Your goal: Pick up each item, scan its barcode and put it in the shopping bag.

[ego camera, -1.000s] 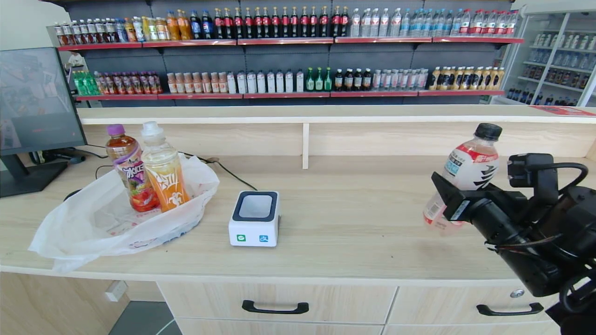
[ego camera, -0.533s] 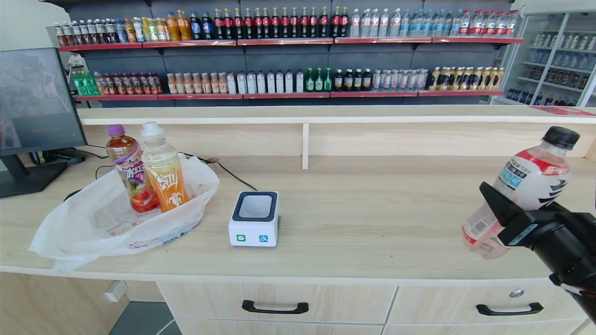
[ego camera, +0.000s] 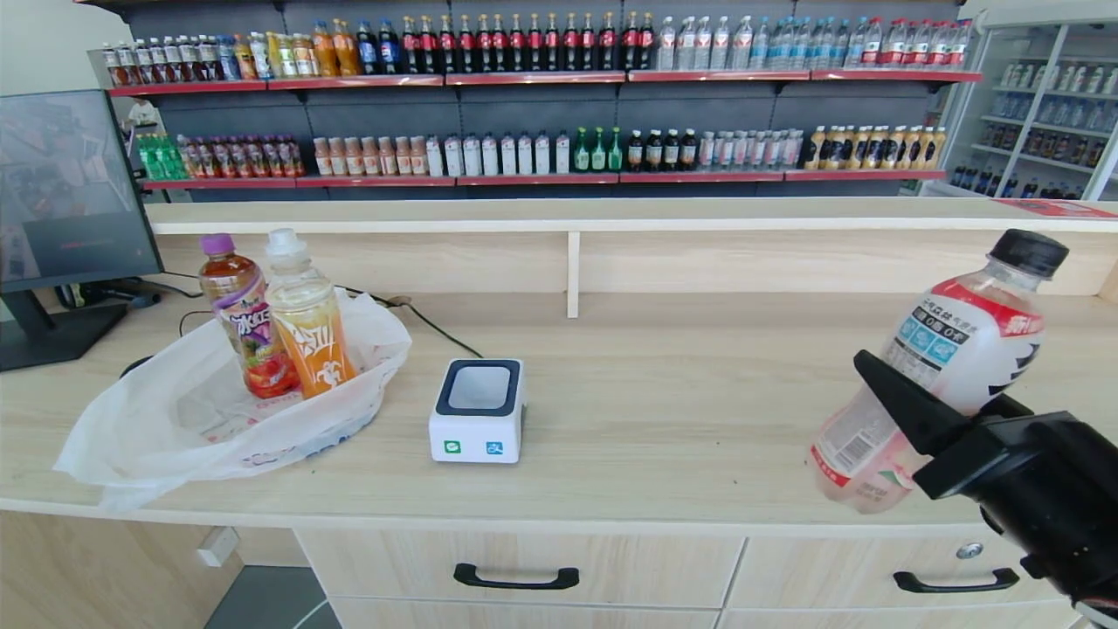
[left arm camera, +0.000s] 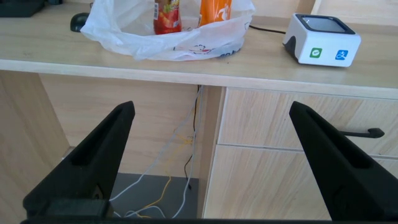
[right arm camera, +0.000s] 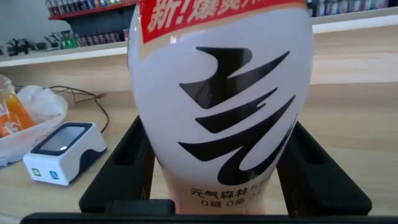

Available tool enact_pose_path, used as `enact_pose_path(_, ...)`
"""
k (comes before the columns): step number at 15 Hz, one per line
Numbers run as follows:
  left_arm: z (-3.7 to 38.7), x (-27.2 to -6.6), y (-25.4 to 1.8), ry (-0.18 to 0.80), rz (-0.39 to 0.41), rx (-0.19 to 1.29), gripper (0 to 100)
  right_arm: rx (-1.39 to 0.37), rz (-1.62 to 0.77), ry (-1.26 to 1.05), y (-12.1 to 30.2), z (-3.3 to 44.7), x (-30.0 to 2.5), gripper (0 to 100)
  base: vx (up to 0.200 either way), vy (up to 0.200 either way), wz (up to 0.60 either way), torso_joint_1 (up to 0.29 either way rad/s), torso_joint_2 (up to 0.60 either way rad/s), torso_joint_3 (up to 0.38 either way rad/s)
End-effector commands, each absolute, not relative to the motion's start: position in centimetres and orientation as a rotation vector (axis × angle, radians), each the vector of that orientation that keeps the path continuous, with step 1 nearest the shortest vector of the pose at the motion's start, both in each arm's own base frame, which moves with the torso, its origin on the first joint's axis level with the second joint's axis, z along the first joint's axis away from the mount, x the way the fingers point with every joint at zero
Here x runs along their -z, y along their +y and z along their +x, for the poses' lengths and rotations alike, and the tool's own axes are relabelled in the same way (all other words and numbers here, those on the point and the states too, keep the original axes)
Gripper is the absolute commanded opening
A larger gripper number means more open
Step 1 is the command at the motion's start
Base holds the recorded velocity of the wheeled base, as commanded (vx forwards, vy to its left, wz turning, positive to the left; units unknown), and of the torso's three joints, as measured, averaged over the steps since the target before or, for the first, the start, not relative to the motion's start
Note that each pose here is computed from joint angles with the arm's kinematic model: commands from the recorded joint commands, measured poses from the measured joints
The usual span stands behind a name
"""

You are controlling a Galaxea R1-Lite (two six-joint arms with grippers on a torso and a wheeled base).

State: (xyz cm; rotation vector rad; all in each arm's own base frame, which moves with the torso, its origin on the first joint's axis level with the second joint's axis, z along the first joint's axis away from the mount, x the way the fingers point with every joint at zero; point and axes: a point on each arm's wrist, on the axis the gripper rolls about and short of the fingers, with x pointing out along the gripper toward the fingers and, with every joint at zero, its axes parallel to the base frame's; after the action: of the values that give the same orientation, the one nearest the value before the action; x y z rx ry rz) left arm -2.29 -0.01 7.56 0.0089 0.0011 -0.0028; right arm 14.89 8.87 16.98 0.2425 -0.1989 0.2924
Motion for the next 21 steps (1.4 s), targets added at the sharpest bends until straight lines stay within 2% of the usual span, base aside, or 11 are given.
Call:
enact_pose_path(1, -2.3, -7.5, 0.0, 0.002, 0.009, 0.003, 100, -0.358, 0.307, -0.164, 10.2, 14.8, -16.7, 0, 0.000, 0.000, 0.00, 0.000, 0.00, 0.000)
enact_pose_path(6, -2.3, -7.6, 0.0, 0.000, 0.009, 0.002, 100, -0.560, 0.374, -0.161, 11.6, 14.9, -17.4, 0, 0.000, 0.000, 0.00, 0.000, 0.00, 0.000)
enact_pose_path(8, -2.3, -7.5, 0.0, 0.003, 0.009, 0.003, 100, -0.718, 0.416, -0.151, 12.5, 15.2, -18.0, 0, 0.000, 0.000, 0.00, 0.000, 0.00, 0.000)
enact_pose_path(14, -2.3, -7.6, 0.0, 0.000, 0.009, 0.003, 100, -0.851, 0.692, -0.162, 14.5, 16.9, -21.0, 0, 0.000, 0.000, 0.00, 0.000, 0.00, 0.000)
enact_pose_path(21, -2.3, -7.5, 0.0, 0.002, 0.009, 0.003, 100, -1.056, 0.810, -0.174, 16.9, 17.0, -23.7, 0, 0.000, 0.000, 0.00, 0.000, 0.00, 0.000)
